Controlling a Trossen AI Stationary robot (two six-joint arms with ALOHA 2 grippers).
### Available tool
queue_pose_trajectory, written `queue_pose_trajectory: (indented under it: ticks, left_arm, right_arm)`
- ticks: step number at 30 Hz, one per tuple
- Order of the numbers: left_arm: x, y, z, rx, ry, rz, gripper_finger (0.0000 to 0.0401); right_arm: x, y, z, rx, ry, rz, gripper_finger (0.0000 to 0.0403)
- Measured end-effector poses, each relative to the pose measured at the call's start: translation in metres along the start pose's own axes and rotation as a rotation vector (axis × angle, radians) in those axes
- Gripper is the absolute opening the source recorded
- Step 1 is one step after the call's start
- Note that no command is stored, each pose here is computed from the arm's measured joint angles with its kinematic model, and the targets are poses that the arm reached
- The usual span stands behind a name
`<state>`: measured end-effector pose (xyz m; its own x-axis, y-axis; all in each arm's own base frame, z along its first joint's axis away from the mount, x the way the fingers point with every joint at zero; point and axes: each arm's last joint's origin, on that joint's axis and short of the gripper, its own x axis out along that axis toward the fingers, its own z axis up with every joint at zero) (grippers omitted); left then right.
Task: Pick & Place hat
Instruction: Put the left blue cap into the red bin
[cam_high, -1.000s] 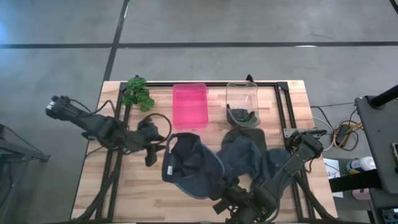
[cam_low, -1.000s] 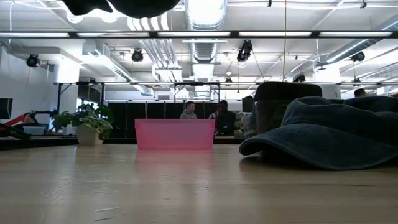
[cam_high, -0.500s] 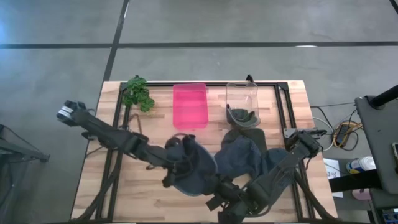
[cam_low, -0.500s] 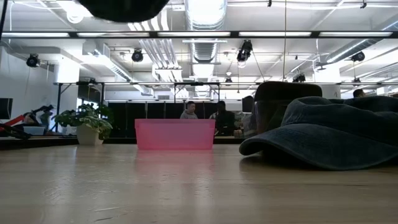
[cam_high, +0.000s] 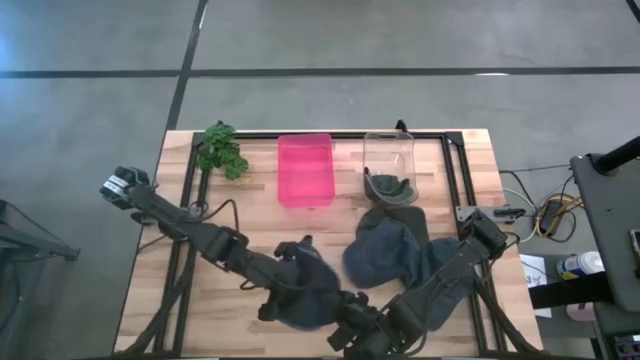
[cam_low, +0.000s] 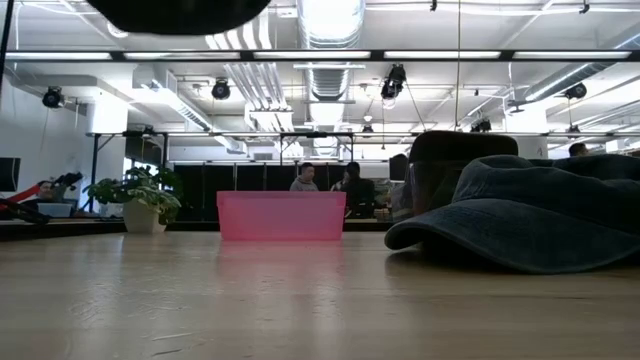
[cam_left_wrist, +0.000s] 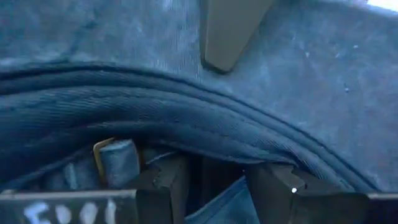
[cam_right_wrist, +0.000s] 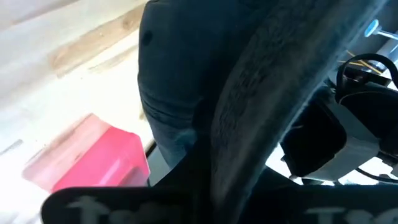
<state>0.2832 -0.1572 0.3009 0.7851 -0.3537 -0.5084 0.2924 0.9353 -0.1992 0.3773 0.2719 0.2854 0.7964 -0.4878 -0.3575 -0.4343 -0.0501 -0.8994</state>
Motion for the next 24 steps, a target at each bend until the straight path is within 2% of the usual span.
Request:
queue_pose_trajectory:
  ticks: [2,7,11,18,21,24]
  left_arm:
    - [0.001,-0.001,-0.005,-0.003,0.039,-0.014,0.0142]
    - [-0.009,0.001,-0.016,-0.06,0.198,0.031,0.0142]
    - [-0.035,-0.001,-0.005,-0.103,0.198,0.035,0.0142]
    - [-0.087,0.002,0.011,-0.151,0.144,0.125,0.0142]
    - [-0.104,0.007,0.007,-0.142,0.135,0.21,0.0142]
    - [-0.108,0.013,-0.004,-0.127,0.157,0.294,0.0142]
  right_arm:
    - [0.004,-0.002,0.0,0.006,-0.016,-0.002,0.0013]
    - [0.014,-0.004,-0.004,0.005,-0.012,0.007,0.0013]
    - [0.013,-0.005,-0.004,0.007,-0.014,0.006,0.0013]
    - [0.014,-0.005,-0.005,0.003,-0.012,0.009,0.0013]
    - [0.014,-0.004,-0.005,-0.011,-0.013,0.008,0.0013]
    - [0.013,-0.005,-0.004,-0.02,-0.015,0.006,0.0013]
